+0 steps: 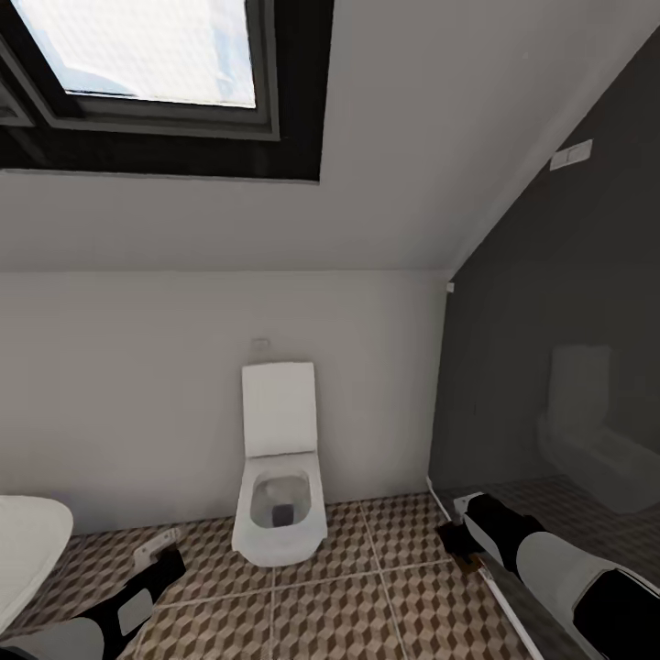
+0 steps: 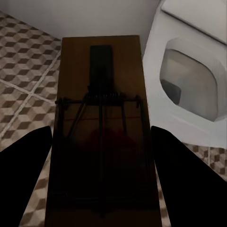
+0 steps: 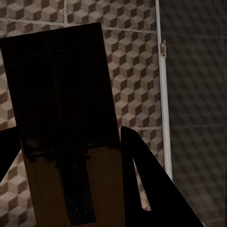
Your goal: Take the four mousetraps from the cabinet in the bathroom and place them on the bathroom floor. Make sure all four end up on the same floor surface, and ensure that at least two of them are either under or directly next to the same bathroom sink.
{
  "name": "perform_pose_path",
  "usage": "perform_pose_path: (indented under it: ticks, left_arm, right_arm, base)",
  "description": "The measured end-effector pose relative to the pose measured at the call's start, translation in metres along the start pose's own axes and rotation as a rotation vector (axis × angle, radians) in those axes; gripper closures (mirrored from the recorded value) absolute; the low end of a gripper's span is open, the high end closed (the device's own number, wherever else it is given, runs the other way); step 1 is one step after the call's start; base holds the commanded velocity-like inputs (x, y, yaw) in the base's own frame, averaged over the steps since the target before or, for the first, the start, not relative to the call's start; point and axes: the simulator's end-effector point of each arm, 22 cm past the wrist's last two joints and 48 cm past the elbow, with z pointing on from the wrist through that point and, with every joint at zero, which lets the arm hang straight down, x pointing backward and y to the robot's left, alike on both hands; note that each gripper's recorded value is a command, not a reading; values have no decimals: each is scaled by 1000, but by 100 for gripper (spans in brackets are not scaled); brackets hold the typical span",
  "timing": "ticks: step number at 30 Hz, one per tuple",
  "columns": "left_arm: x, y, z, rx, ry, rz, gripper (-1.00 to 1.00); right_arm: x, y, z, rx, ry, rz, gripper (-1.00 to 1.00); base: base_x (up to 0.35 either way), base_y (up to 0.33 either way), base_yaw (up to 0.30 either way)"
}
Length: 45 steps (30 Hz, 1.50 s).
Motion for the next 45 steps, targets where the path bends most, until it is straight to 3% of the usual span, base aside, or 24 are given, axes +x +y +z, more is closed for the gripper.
perform_pose_path:
  ticks: [9,36,45]
  left_arm:
    - [-3,5,0,-6,-4,0,100]
    - [-3,3,0,-1,-3,-1,100]
    - [-3,3,0,-2,-3,-2,100]
  right_arm:
    - [0,0,0,1,0,-1,100]
    - [0,0,0,1,-1,-1,100]
    - [0,1,-1,1,-2,-2,100]
  base:
    - [16,-146,242]
    - [3,-4,55]
    - [243,0,6]
